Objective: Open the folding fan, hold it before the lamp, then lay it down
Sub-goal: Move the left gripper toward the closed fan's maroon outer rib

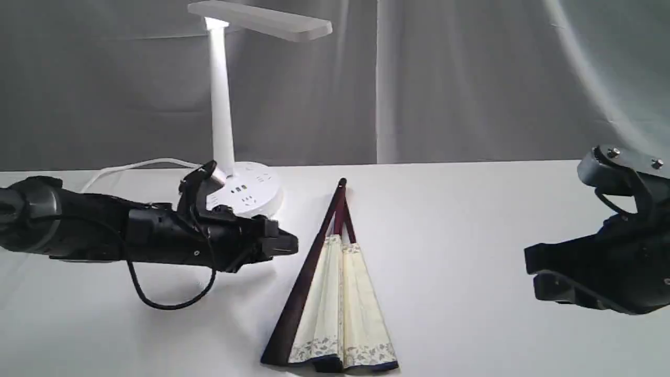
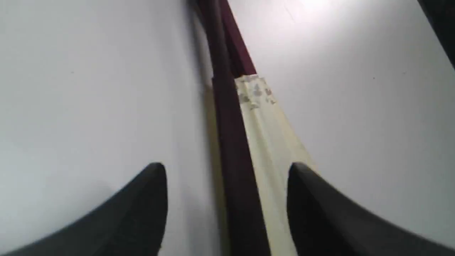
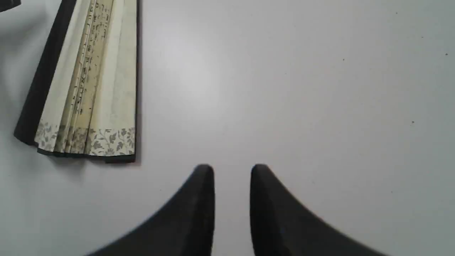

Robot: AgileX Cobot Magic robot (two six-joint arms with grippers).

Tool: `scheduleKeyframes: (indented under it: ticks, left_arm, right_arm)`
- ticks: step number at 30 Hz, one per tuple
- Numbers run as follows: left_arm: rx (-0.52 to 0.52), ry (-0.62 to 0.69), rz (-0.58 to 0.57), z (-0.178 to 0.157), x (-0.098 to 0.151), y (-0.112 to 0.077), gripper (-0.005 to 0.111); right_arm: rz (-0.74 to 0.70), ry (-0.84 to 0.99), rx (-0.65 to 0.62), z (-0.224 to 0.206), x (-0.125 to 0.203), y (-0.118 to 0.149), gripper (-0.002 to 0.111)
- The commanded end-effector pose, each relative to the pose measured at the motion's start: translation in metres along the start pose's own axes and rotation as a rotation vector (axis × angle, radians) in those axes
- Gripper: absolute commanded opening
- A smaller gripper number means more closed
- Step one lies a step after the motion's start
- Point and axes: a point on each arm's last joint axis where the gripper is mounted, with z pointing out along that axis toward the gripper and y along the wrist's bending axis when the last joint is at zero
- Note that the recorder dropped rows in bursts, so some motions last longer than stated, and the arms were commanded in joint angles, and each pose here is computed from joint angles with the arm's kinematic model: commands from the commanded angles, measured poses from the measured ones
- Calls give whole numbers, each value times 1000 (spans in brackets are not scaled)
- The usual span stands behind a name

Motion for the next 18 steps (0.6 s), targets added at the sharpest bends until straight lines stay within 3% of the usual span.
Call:
scheduleKeyframes:
  ticks: [1,5,9,14,18]
  left_arm:
    - [43,-21,82,1,-1,-2,52]
    - [32,-14,267,1,-1,-1,52]
    - [-55,1,385,-8,-8,0,51]
    - [-154,-30,432,-21,-22,-5,47]
    - [-102,-42,352,-23,-24,-13,47]
  right_arm:
    - [-8,0,-6,0,-1,2,20]
    - [-8,0,-6,0,-1,2,20]
    - [-8,0,-6,0,-1,2,20]
    - [-8,-2,-5,0,-1,2,20]
    - [-8,-1,-6,0,-1,2,20]
